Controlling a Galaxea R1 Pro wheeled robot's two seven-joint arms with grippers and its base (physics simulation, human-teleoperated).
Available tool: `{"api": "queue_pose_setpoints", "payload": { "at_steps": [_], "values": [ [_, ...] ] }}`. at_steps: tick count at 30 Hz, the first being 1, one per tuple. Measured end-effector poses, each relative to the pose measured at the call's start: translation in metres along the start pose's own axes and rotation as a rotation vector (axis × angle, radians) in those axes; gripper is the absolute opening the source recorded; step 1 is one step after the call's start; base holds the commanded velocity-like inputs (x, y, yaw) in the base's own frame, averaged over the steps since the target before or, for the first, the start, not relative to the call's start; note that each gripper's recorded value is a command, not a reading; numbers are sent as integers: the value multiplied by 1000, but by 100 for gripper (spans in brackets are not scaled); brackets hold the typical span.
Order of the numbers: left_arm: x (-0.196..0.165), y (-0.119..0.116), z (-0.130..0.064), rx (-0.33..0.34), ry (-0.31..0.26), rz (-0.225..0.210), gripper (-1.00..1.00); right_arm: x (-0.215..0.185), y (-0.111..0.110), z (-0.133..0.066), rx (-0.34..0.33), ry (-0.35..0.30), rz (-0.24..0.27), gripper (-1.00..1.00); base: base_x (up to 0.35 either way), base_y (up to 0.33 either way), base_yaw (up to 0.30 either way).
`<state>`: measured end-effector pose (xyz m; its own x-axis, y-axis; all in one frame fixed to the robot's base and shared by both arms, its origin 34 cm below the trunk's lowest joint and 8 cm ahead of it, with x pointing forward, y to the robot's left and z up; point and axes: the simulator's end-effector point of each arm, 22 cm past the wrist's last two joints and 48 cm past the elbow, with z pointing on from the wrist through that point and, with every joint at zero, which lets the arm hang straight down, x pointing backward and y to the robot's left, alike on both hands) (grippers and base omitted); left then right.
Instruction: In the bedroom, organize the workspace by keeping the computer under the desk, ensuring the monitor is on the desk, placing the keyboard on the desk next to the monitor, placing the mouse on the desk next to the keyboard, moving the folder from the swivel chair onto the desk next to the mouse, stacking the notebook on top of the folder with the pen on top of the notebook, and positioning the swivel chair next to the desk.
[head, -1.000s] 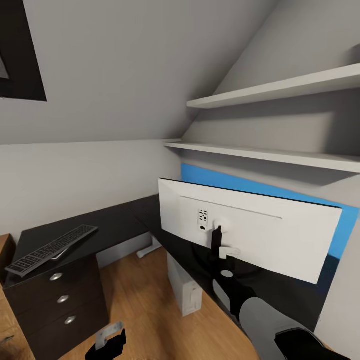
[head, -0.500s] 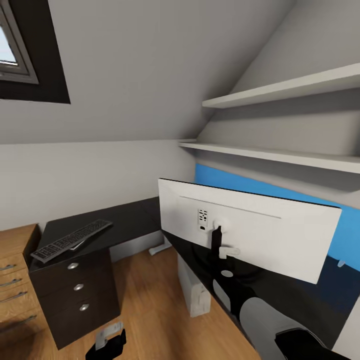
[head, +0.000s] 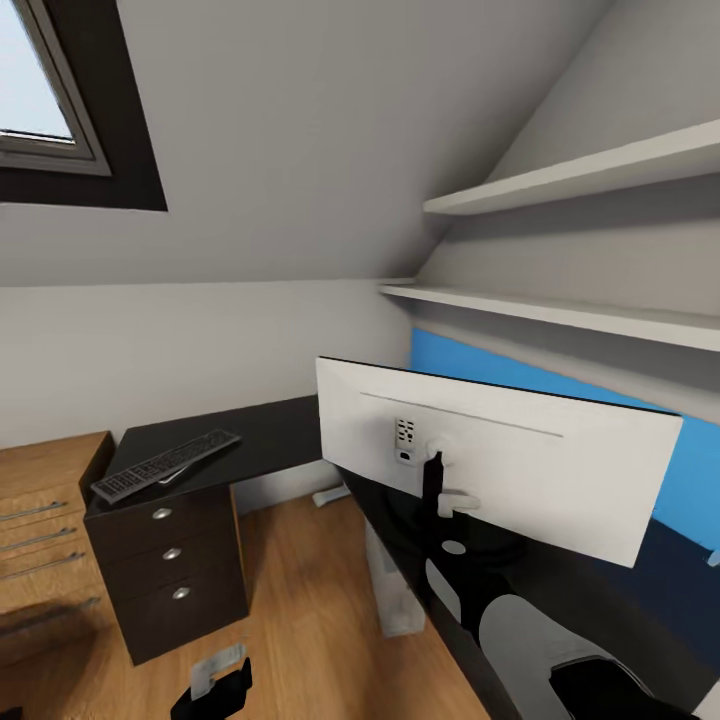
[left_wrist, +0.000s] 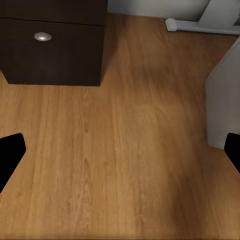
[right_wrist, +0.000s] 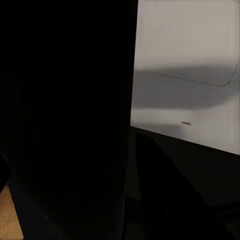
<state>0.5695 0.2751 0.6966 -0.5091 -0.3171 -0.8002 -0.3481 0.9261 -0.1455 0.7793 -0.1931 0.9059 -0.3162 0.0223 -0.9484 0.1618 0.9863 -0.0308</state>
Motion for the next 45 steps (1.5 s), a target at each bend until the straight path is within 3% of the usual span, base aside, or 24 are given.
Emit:
{"api": "queue_pose_setpoints", "payload": {
  "at_steps": [13, 35, 45],
  "values": [
    [0, 1, 0, -2, 2, 0, 100, 0, 0, 0, -1, 0, -2, -100, 0, -93, 188],
    [-1, 5, 1, -7, 0, 4, 100, 0, 1, 0, -2, -1, -5, -100, 0, -4, 4],
    [-2, 6, 1, -7, -2, 4, 100, 0, 1, 0, -1, 1, -2, -100, 0, -249, 0]
  ]
}}
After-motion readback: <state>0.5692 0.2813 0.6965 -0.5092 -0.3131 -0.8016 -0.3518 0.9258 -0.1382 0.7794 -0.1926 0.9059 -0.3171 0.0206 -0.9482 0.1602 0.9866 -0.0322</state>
